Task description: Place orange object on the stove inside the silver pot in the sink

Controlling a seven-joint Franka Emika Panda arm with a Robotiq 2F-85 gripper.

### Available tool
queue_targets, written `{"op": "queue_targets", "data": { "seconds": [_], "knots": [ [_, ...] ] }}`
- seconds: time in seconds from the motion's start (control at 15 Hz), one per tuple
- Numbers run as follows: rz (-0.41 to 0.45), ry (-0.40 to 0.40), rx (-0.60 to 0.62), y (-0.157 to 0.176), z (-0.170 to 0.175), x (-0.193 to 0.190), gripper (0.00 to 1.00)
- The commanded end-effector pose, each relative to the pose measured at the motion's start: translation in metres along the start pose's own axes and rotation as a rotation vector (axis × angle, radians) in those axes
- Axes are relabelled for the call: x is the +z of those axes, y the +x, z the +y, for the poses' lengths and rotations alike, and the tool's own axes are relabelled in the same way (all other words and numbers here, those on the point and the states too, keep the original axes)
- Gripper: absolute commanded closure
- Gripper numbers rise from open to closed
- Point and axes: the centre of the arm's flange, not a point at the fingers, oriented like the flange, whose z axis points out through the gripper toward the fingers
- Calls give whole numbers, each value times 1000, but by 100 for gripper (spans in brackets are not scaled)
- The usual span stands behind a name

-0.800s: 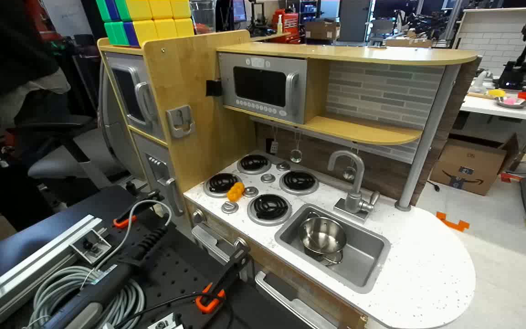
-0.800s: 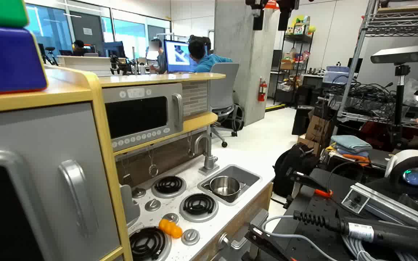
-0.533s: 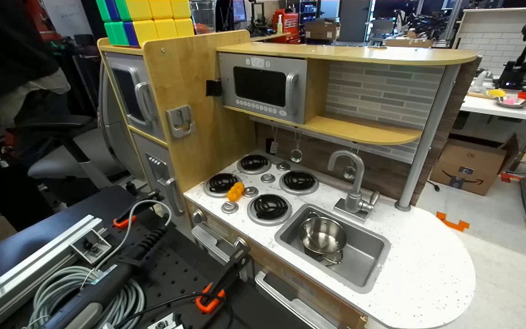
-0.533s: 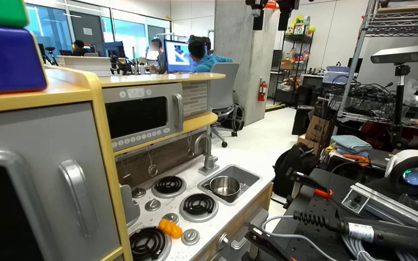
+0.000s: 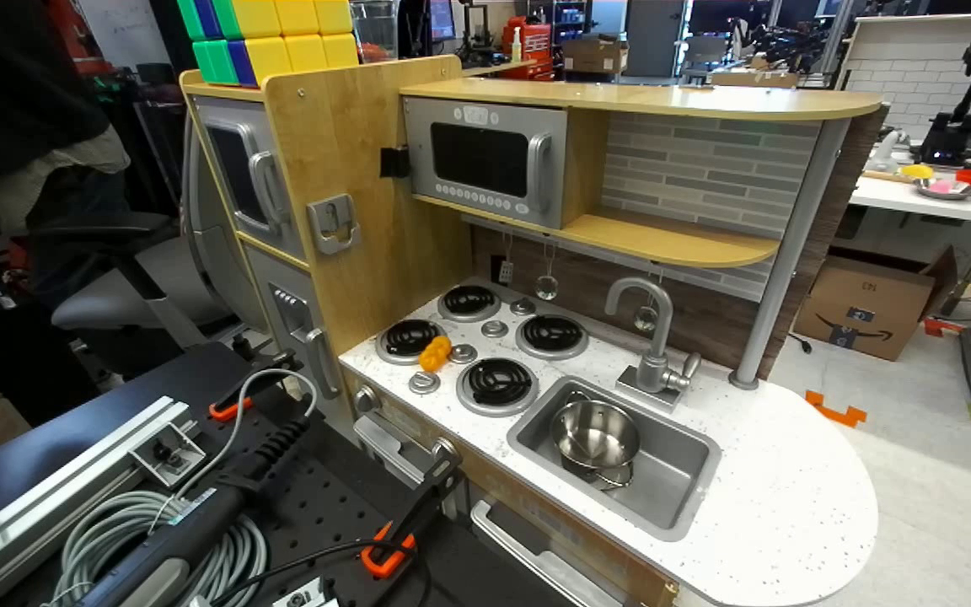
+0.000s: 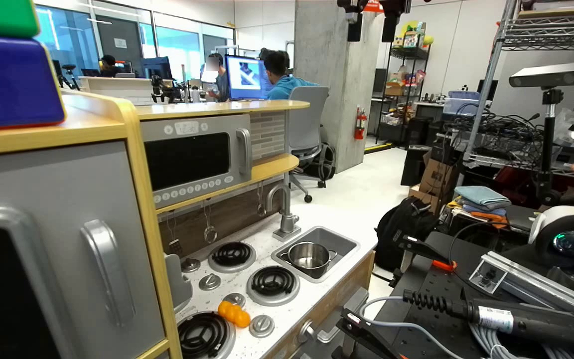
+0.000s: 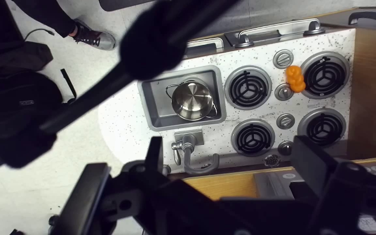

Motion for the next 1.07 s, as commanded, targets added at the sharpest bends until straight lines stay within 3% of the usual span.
{"op": "queue_targets", "data": {
  "seconds": [0.0,0.67,1.0],
  "knots": [
    [0,0,0,0,0,0,0],
    [1,6,-10,2,-3,3,0],
    [10,99,-76,23,-47,67,0]
  ]
}}
